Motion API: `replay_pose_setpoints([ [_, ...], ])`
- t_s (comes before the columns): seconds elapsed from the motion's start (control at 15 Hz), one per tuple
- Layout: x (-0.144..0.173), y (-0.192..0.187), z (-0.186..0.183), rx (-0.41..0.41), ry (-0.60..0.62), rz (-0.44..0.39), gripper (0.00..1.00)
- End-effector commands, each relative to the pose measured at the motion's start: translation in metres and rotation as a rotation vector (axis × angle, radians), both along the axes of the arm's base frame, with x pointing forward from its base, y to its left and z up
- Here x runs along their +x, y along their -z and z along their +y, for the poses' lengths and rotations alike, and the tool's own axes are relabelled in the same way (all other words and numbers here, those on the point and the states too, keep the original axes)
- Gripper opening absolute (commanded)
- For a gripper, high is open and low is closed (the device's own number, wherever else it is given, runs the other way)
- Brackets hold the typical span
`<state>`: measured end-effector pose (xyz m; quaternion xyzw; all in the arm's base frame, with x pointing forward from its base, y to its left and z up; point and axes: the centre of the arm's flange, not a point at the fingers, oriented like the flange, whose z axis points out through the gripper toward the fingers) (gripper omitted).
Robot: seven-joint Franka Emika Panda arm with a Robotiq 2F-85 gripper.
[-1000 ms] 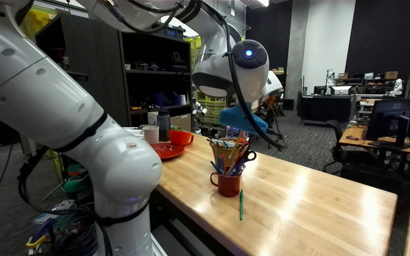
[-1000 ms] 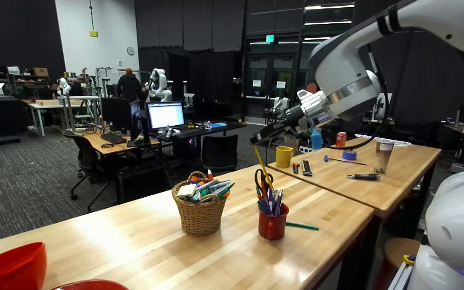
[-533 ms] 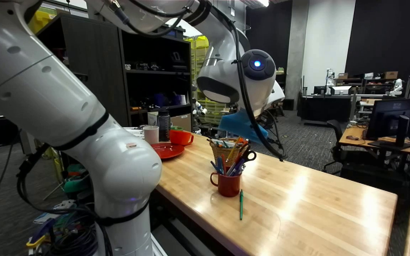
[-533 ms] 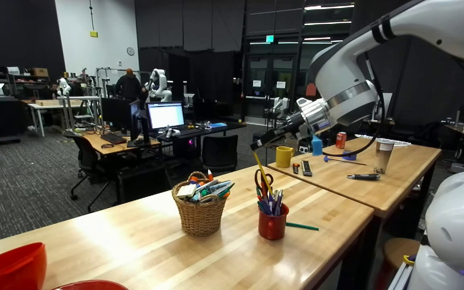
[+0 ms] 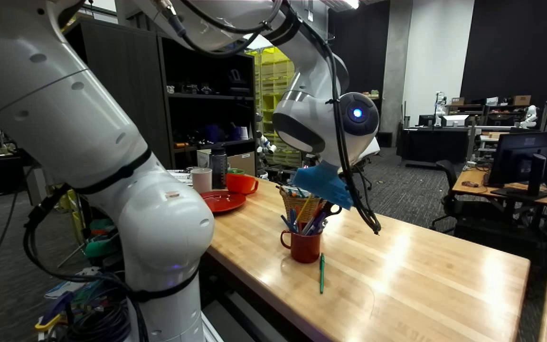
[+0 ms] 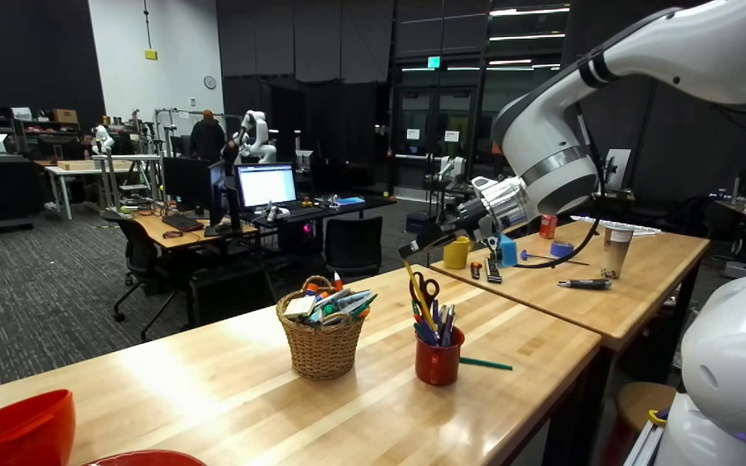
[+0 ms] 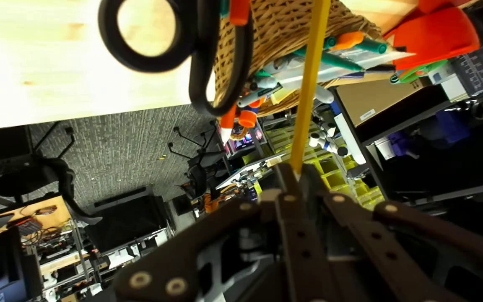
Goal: Remove the green pen from the red mug then put the yellow pencil in the mug.
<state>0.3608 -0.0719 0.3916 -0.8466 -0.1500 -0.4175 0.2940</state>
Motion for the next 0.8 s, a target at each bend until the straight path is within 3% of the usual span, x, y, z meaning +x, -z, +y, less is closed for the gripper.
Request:
replay_pose_setpoints([
  [0.0, 0.01, 0.017, -0.006, 0.029, -0.042, -0.009, 0.02],
  [0.73, 0.024, 0.051, -0.028, 0.063, -0.085, 0.041, 0.02],
])
